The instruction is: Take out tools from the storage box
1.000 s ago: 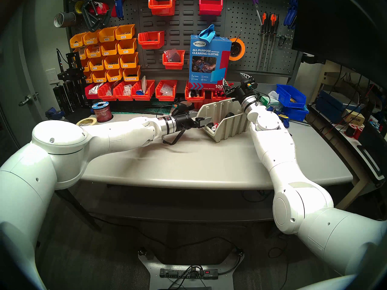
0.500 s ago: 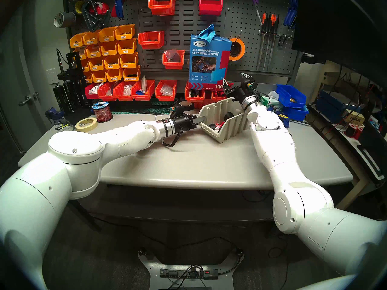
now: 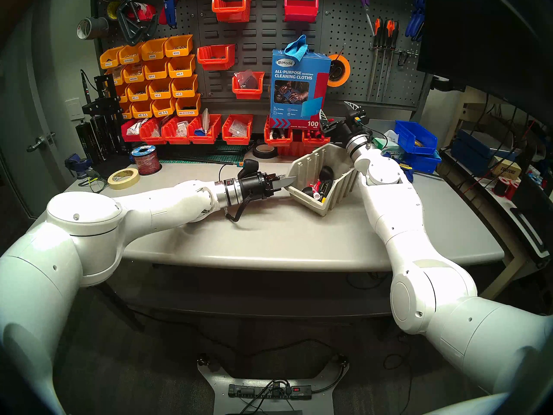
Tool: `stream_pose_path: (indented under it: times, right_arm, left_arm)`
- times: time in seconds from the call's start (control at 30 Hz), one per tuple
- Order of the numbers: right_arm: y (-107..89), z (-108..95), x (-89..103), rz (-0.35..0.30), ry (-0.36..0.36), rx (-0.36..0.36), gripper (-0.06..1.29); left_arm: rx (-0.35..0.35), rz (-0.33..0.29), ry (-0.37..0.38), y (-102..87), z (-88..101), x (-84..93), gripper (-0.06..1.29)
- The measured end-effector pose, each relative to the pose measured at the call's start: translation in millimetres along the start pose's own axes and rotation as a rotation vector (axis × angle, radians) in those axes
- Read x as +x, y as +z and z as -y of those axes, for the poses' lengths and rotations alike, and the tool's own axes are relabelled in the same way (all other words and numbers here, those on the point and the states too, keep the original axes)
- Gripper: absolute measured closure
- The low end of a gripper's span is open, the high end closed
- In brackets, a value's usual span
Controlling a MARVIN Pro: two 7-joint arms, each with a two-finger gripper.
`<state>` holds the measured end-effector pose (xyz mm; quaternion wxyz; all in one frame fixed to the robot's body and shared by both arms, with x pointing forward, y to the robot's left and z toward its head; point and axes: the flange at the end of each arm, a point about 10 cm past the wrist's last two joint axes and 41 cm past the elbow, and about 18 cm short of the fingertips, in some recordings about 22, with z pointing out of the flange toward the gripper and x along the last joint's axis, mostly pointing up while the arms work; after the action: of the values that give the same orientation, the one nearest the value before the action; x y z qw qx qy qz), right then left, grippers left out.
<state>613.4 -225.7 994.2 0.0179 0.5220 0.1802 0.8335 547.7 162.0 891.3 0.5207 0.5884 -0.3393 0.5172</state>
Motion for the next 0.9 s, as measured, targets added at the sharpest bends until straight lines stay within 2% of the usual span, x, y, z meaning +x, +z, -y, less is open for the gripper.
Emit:
stream_pose_path:
  times: [0.33,0.53,0.7,0.9]
  right_arm:
    - [0.0,0,0.0,0.0,0.0,0.001,-0.02]
    - [-0.6,1,-1.3,0.002,0.001,0.001,-0.02]
    - [-1.0,1,-2.2,0.005,0.001,0.002,-0.02]
    - [-1.3,2,-3.4,0.007,0.003,0.003,-0.02]
  left_arm:
    - [-0.014,0.026,0.042,-35.2,-9.6,3.6,1.25]
    - [-0.003,0.02,0.075,-55.0,-19.3,11.6,1.25]
    - [0.049,-0.007,0.087,-65.2,-22.6,21.5,1.25]
    - [0.148,-0.057,0.091,-80.3,-23.7,33.7,1.25]
